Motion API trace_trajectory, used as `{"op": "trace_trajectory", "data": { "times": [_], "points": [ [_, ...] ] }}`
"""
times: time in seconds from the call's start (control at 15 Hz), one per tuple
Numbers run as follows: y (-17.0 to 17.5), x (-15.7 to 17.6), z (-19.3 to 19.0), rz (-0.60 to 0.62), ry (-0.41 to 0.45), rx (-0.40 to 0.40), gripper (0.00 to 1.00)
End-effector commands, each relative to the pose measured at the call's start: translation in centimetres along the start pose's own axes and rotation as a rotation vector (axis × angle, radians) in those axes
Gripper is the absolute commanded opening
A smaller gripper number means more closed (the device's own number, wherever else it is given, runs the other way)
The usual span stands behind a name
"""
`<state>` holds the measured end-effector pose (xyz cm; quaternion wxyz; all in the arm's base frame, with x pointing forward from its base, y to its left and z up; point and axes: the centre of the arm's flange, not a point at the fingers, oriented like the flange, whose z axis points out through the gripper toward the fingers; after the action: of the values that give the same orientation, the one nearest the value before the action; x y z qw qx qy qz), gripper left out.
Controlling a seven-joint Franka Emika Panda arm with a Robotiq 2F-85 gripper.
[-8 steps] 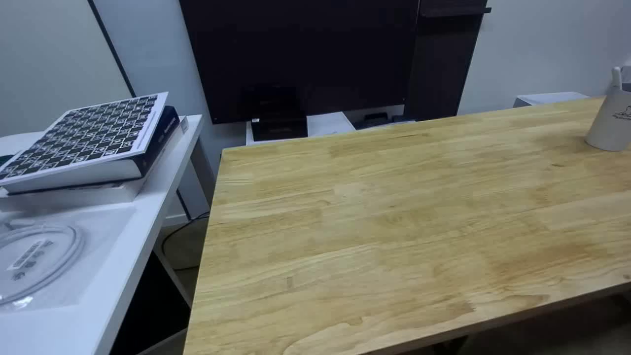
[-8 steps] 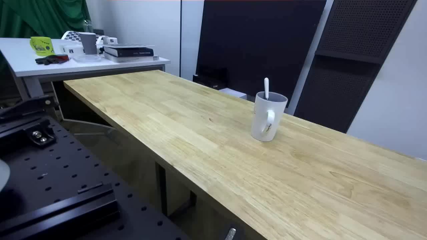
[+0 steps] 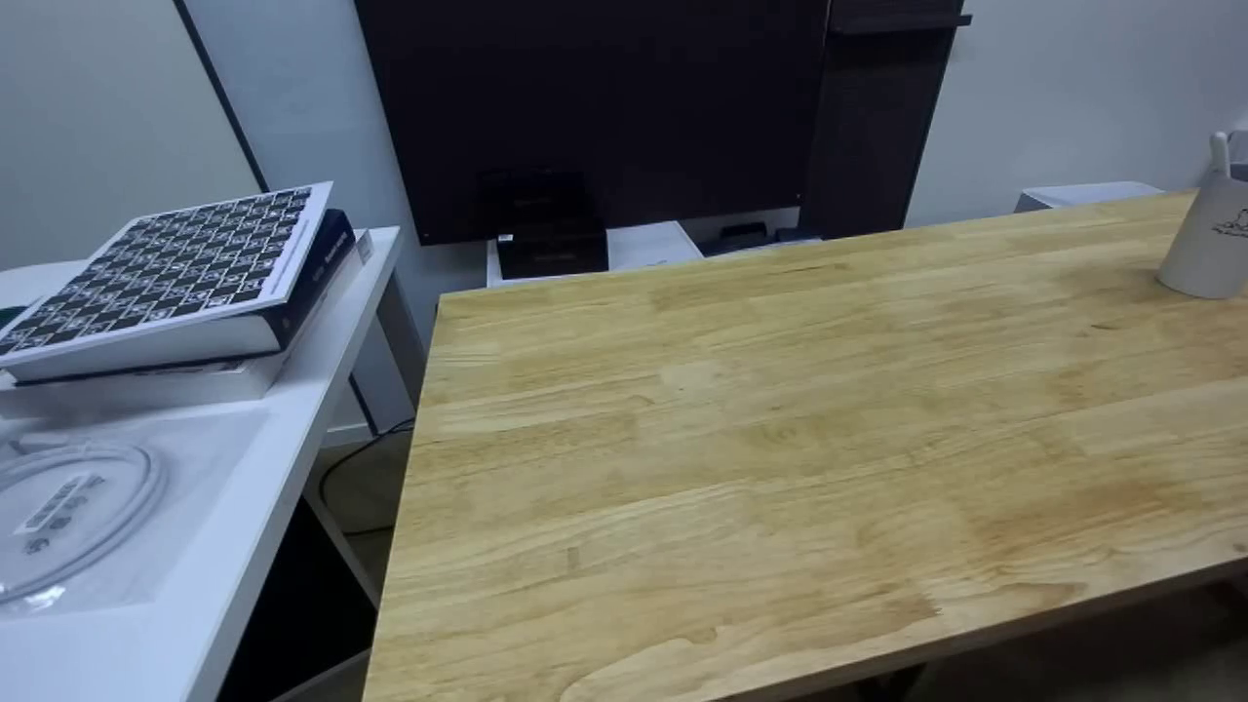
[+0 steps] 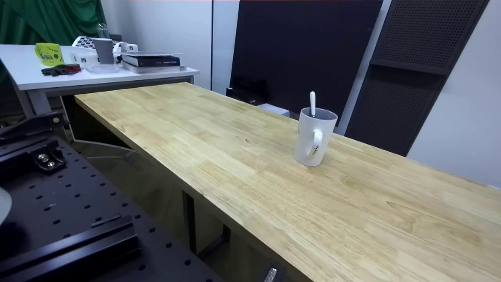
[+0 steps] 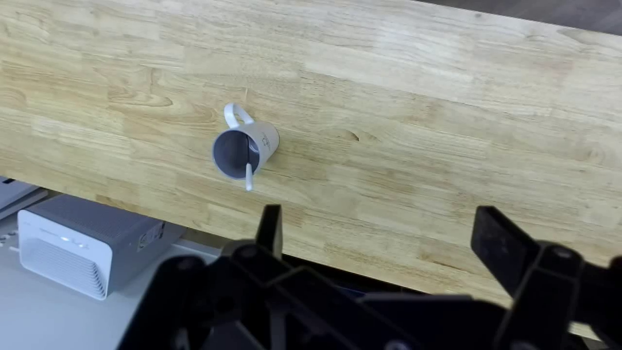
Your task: Remove the spoon from the mug and put it on the table
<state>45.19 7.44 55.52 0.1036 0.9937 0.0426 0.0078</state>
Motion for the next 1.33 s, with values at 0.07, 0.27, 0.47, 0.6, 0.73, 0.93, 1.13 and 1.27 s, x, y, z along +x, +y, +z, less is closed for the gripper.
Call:
{"op": "trace_trajectory", "data": {
  "times": [0.07, 0.27, 0.47, 0.6, 0.73, 0.93, 1.13, 1.27],
  "points": [
    [0.0, 0.0, 0.0, 0.000, 0.000, 0.000, 1.00],
    [0.0, 0.0, 0.0, 0.000, 0.000, 0.000, 1.00],
    [0.0, 0.0, 0.0, 0.000, 0.000, 0.000, 1.00],
    [0.0, 0.0, 0.0, 0.000, 0.000, 0.000, 1.00],
    [0.0, 0.0, 0.0, 0.000, 0.000, 0.000, 1.00],
    [0.1, 0.1, 0.3, -0.011, 0.003, 0.003, 1.00],
    [0.6, 0.6, 1.9, -0.016, 0.011, 0.001, 1.00],
    [1.1, 1.3, 3.7, -0.014, 0.016, 0.004, 1.00]
  ]
}}
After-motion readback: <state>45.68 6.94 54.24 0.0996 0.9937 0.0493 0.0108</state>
